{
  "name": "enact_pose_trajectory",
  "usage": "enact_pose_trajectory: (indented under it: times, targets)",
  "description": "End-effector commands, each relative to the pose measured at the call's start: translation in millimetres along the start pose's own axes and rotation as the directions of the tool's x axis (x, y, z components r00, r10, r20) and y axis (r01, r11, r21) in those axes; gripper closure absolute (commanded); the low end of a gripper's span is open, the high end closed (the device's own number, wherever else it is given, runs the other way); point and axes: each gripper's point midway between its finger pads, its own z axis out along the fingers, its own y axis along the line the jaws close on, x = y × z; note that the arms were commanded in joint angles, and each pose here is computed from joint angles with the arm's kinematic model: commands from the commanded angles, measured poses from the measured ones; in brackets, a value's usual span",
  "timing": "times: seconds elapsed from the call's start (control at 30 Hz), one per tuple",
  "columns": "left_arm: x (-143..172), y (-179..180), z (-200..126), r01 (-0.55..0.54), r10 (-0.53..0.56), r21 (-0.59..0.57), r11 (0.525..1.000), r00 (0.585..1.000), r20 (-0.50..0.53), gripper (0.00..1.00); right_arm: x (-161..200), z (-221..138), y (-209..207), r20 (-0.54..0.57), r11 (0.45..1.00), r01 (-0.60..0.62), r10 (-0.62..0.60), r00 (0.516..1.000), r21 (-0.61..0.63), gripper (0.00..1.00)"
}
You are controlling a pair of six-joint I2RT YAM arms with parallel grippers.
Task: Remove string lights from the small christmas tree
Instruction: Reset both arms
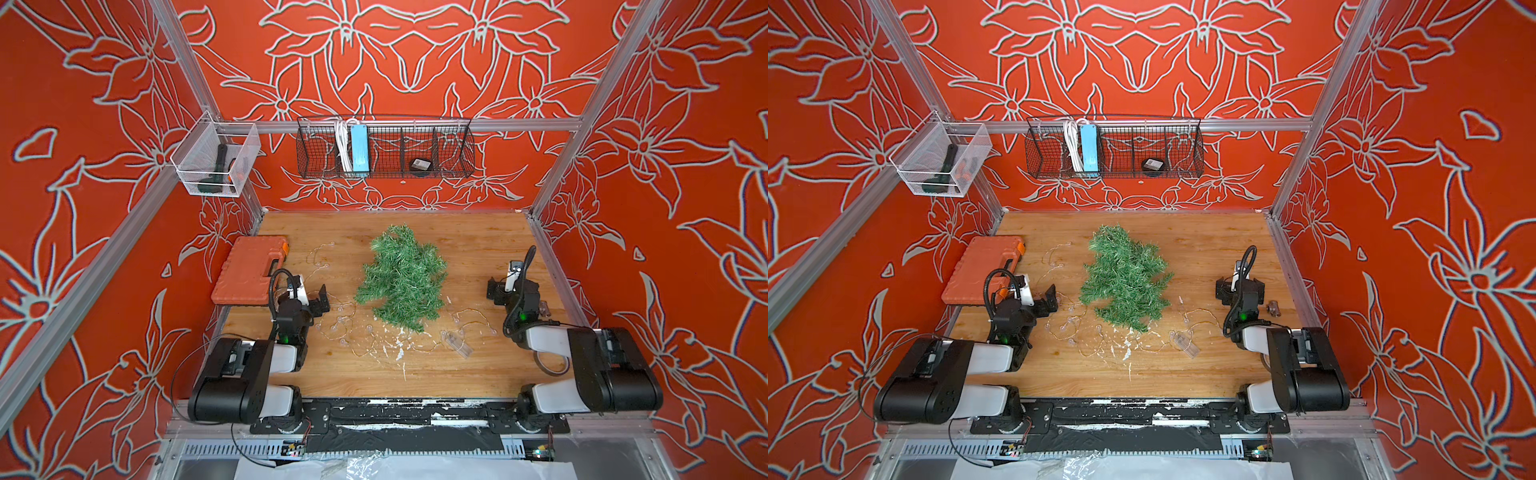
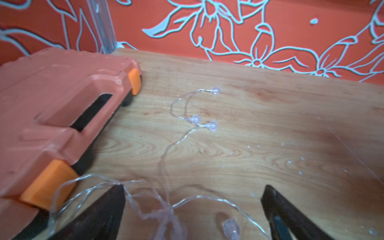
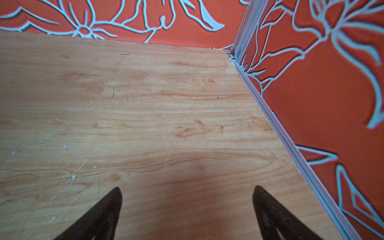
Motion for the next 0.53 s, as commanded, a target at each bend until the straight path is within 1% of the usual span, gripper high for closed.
enact_pose_trajectory:
  times: [0.0,0.03,0.07,0.1,0.17,0.23,0.27,0.33,0.37,0.5]
  targets:
    - [-23.4,-13.3,-2.0,-0.042,0.036,0.060,0.997,0.994,0.099,0.01,-3.8,-1.5,-1.3,0.020,1.000,0.004,-0.004,1.000,0.002,0.02]
    - [-25.1,-13.1,-4.0,-0.041,0.033,0.060,0.997,0.992,0.122,0.01,-3.5,-1.6,-1.3,0.020,1.000,0.005,-0.005,1.000,0.002,0.02]
    - [-25.9,-13.7,-2.6,-0.043,0.036,0.057,0.997,0.992,0.117,0.01,-3.5,-1.5,-1.1,0.019,1.000,0.005,-0.005,1.000,0.002,0.02]
    - [-22.5,-14.0,0.0,-0.048,0.043,0.051,0.998,0.995,0.087,0.01,-3.8,-1.5,-1.3,0.020,1.000,0.004,-0.004,1.000,0.002,0.02]
    - [-25.2,-14.2,-1.8,-0.050,0.044,0.044,0.998,0.992,0.114,0.01,-3.8,-1.4,-1.2,0.020,1.000,0.005,-0.005,1.000,0.001,0.02]
    - [-23.2,-14.4,0.2,-0.054,0.050,0.041,0.998,0.994,0.093,0.01,-3.0,-1.1,-1.0,0.016,1.000,0.006,-0.006,1.000,0.001,0.02]
    - [-25.1,-14.7,-0.7,-0.053,0.049,0.040,0.998,0.993,0.108,0.01,-3.2,-0.8,-1.2,0.017,1.000,0.005,-0.005,1.000,0.002,0.02]
    - [-22.3,-14.6,0.1,-0.056,0.052,0.039,0.998,0.995,0.091,0.01,-2.8,-0.2,-0.9,0.012,1.000,0.008,-0.008,1.000,0.002,0.02]
    - [-23.9,-14.4,-0.5,-0.055,0.051,0.038,0.998,0.993,0.102,0.01,-2.7,0.5,-0.4,0.010,1.000,0.008,-0.008,1.000,-0.001,0.02]
    - [-23.5,-14.3,0.2,-0.055,0.052,0.038,0.998,0.994,0.095,0.01,-3.0,0.4,-0.3,0.010,1.000,0.009,-0.009,1.000,-0.002,0.02]
